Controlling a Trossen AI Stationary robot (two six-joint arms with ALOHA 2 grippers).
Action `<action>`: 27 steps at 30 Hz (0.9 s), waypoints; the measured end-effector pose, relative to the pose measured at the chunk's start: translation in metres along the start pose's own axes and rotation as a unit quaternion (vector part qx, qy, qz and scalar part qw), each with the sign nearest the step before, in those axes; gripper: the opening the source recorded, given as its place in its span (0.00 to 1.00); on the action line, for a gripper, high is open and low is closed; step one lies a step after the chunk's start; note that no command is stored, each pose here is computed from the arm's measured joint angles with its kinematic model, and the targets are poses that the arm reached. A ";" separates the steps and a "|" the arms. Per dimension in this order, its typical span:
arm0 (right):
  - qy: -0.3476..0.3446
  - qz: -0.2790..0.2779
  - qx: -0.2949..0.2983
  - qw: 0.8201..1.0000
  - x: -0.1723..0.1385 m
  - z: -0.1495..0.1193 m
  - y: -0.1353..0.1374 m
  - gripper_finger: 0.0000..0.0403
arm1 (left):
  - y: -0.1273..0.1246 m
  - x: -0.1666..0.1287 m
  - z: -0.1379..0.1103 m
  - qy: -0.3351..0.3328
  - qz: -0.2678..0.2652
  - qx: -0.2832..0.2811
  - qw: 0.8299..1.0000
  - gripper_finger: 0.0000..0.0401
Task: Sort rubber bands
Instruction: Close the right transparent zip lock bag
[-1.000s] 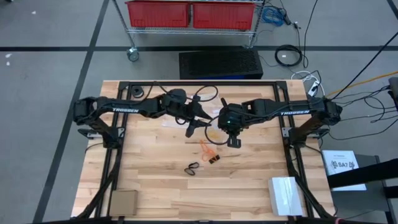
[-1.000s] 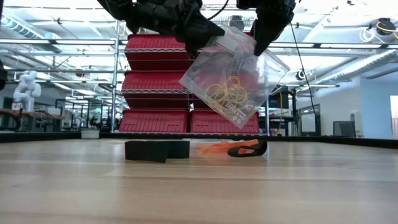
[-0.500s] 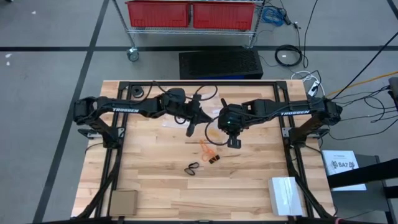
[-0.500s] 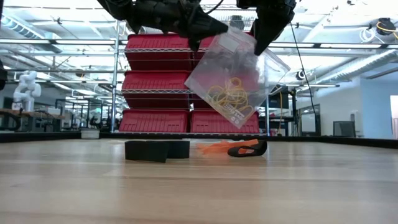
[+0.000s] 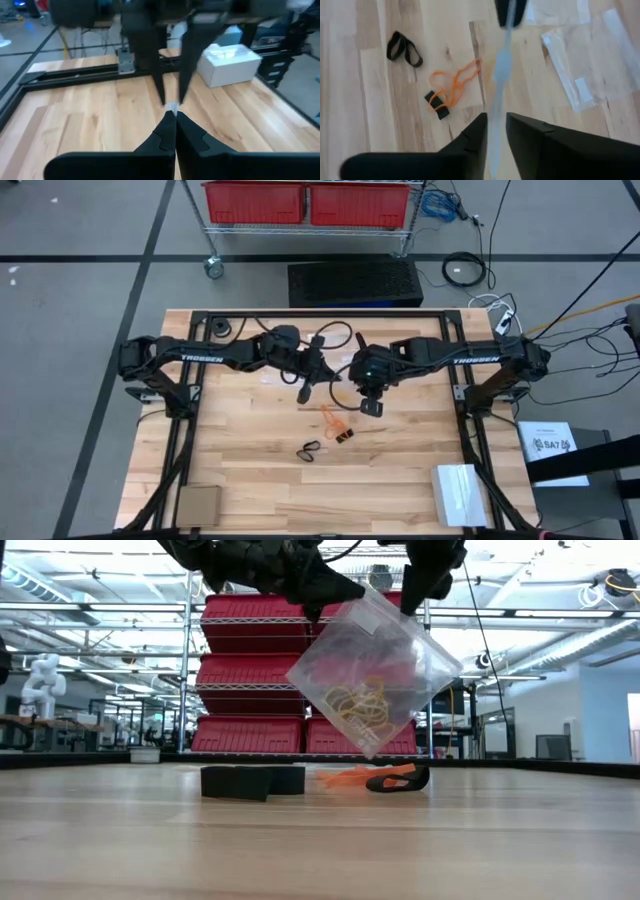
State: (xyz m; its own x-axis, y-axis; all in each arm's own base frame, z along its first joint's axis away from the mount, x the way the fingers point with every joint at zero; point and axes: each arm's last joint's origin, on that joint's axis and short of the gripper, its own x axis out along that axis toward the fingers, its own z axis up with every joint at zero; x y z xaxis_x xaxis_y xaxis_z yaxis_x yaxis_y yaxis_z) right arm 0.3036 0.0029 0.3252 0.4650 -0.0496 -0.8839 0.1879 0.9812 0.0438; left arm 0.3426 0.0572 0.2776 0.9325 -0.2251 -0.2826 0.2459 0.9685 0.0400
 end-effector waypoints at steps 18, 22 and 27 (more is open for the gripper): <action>-0.085 -0.047 0.003 0.995 -0.011 0.018 -0.001 0.29 | 0.003 -0.001 -0.001 0.001 0.011 -0.002 1.000 0.00; -0.077 -0.049 0.006 0.996 -0.006 0.015 -0.001 0.23 | 0.004 -0.001 0.002 -0.009 0.013 0.002 1.000 0.00; -0.082 -0.050 0.005 0.995 -0.003 0.015 -0.001 0.12 | 0.004 -0.001 0.003 -0.014 0.014 0.004 1.000 0.00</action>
State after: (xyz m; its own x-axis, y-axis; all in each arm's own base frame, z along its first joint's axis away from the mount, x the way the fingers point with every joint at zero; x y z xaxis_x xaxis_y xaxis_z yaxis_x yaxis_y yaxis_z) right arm 0.3147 -0.0007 0.3351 0.5789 -0.1769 -0.7960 0.2489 0.9679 -0.0341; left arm 0.3430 0.0613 0.2806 0.9460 -0.2005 -0.2546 0.2213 0.9736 0.0554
